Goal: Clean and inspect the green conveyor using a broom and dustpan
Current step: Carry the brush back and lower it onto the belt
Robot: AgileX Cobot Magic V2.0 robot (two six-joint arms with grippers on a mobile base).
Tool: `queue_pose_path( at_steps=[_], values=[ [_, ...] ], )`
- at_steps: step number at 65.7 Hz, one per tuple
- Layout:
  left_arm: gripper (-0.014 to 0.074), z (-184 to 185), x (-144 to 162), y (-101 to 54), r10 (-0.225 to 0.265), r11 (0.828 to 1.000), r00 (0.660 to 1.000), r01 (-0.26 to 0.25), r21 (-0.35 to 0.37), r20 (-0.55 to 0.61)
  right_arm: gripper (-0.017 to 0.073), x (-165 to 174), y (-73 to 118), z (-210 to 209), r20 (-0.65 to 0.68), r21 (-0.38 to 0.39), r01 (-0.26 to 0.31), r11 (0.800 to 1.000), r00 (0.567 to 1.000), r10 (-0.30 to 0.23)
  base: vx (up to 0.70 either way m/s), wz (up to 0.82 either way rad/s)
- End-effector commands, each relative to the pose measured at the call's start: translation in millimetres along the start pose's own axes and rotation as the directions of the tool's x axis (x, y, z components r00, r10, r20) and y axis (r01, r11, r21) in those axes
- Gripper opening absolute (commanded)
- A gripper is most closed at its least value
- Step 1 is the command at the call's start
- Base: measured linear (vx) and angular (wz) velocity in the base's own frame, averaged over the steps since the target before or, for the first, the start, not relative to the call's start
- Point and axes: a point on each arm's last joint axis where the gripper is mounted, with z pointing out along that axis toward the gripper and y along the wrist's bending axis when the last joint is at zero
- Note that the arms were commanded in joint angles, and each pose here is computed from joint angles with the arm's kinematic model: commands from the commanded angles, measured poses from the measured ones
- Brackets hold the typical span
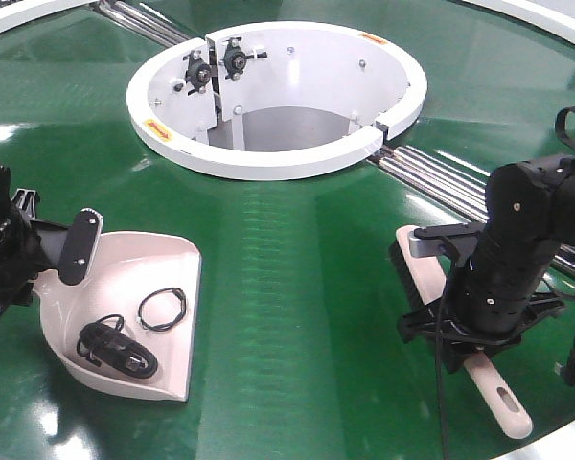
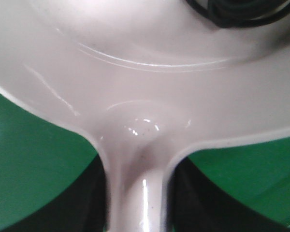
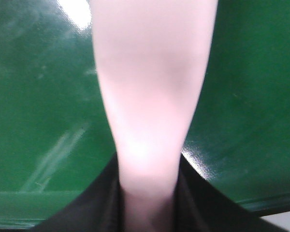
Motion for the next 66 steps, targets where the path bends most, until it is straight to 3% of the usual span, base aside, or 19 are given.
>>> queue_pose_path(
  at_steps=[1,32,45,66],
  values=[
    [-0.0006,-19.4,-0.1,6.7,-0.009,0.997,1.000,0.011,-0.074,0.023,0.0008,-0.8,0.4,-12.3,0.039,-0.011,0.009,1.000,0.999,-0.008,0.00,0.00],
    [-0.0006,-19.8,-1.3,10.3,-0.008,0.993,0.999,0.012,-0.114,0.037,0.0024,-4.9,1.0,-5.4,0.033,-0.015,0.036,0.999,0.999,-0.036,0.00,0.00],
    [-0.0006,-20.0,-4.2,11.0,-0.029,0.992,0.997,0.038,-0.119,0.072,0.0052,-5.2,1.0,-5.4,0.036,-0.014,0.042,0.999,0.998,-0.041,0.00,0.00],
    [0.0030,-19.8,-4.5,12.3,-0.027,0.991,0.997,0.036,-0.132,0.073,0.0121,-5.5,1.0,-5.4,0.040,-0.014,0.042,0.999,0.998,-0.041,0.00,0.00]
  ],
)
